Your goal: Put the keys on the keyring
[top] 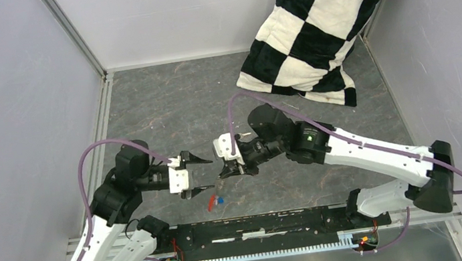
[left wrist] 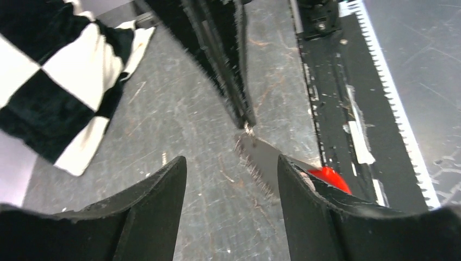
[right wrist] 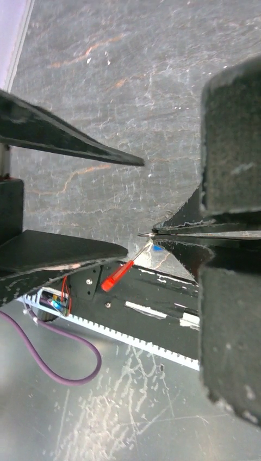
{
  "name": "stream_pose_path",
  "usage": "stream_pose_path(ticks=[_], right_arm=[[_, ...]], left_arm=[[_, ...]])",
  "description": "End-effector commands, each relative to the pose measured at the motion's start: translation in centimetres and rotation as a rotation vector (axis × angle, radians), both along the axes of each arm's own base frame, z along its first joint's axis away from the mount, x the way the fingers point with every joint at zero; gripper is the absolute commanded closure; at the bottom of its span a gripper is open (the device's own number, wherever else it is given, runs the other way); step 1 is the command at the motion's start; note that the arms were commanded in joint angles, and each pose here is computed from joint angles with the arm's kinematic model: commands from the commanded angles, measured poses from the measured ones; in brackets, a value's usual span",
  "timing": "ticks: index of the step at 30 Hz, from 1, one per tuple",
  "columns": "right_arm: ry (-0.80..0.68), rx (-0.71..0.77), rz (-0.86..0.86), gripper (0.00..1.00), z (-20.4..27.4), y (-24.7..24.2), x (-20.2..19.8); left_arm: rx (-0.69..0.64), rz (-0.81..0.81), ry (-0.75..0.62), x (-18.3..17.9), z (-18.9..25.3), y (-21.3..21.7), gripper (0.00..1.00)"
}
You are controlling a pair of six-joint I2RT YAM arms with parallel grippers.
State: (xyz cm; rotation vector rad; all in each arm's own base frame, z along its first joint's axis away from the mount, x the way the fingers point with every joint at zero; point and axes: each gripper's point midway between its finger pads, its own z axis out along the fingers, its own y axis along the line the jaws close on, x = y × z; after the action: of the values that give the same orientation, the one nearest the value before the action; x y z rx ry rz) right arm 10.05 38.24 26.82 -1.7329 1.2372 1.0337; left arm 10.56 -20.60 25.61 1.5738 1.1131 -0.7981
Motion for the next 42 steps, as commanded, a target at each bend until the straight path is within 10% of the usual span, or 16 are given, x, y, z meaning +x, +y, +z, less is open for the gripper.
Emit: stream_pose_path(ticks=[1, 15, 42], right_arm=[[-0.057, 0.173, -0.119, 0.99, 4.0, -0.7, 1.0], [0.047, 0.400, -0.239, 0.99, 5.3, -1.5, 1.0], [0.138, 0.443, -0.183, 0.99, 3.9, -0.6, -0.5]], left_arm=[[-0.081, 0.147, -0.054, 1.6, 3.0, 0.5, 0.31], [-0.154, 0.029, 0.162, -0.8, 1.9, -1.0, 0.61], [-0.168, 0.048, 0.271, -0.2, 1.3, -1.7, 0.72]])
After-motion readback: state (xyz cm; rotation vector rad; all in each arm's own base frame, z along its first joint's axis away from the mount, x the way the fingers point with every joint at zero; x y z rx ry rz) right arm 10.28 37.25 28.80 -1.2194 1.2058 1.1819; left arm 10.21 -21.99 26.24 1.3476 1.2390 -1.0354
